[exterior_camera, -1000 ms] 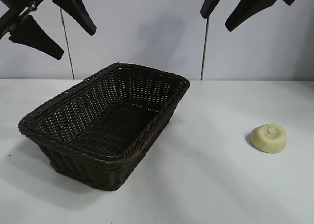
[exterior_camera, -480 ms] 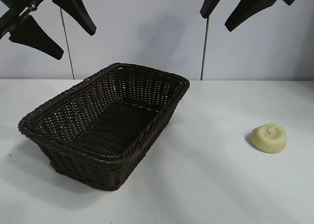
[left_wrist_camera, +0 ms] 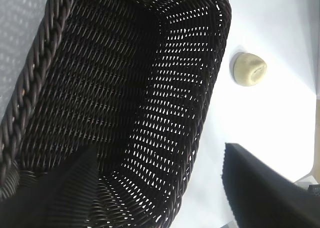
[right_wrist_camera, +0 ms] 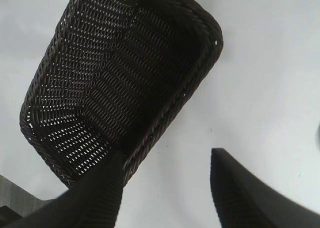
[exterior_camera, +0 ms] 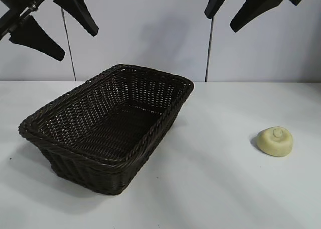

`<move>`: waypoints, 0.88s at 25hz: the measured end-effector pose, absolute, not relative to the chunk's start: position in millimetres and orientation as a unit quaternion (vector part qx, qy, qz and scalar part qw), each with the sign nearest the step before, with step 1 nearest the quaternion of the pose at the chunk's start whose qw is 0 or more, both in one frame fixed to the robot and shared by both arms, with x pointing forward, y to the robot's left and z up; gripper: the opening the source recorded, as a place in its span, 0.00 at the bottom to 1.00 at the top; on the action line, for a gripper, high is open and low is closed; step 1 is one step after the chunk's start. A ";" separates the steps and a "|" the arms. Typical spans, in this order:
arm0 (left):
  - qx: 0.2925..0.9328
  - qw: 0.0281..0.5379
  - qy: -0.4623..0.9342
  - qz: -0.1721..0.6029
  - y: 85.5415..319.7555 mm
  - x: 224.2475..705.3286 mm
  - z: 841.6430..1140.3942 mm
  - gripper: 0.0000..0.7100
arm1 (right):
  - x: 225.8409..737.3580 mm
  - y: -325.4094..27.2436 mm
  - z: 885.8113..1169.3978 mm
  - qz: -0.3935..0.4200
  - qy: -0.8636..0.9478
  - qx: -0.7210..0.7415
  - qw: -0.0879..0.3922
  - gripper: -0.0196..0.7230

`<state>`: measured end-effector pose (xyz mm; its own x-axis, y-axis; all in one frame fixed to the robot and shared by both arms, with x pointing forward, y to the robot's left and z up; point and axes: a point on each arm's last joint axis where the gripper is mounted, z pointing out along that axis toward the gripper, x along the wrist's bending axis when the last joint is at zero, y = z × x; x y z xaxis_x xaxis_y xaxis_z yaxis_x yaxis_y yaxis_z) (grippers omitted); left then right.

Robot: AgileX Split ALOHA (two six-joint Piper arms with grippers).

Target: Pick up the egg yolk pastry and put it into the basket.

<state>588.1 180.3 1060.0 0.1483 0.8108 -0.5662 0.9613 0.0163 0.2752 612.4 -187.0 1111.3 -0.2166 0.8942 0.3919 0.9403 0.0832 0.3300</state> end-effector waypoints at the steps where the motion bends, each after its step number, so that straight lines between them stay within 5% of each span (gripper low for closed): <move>1: 0.691 0.311 0.641 -0.121 180.3 588.1 1060.0 0.72 | 612.4 -187.0 1111.3 -0.262 -0.735 -0.624 0.044 0.55; 22: 0.612 0.282 0.720 -0.166 180.8 582.9 1062.9 0.72 | 612.5 -185.7 1112.0 -0.268 -0.732 -0.624 0.049 0.55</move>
<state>582.9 180.8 1062.9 -0.0926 0.7871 -0.6099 0.9749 0.1963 0.1053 612.5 -185.7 1112.0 -0.2155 0.8877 0.4068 0.9403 0.0763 0.3317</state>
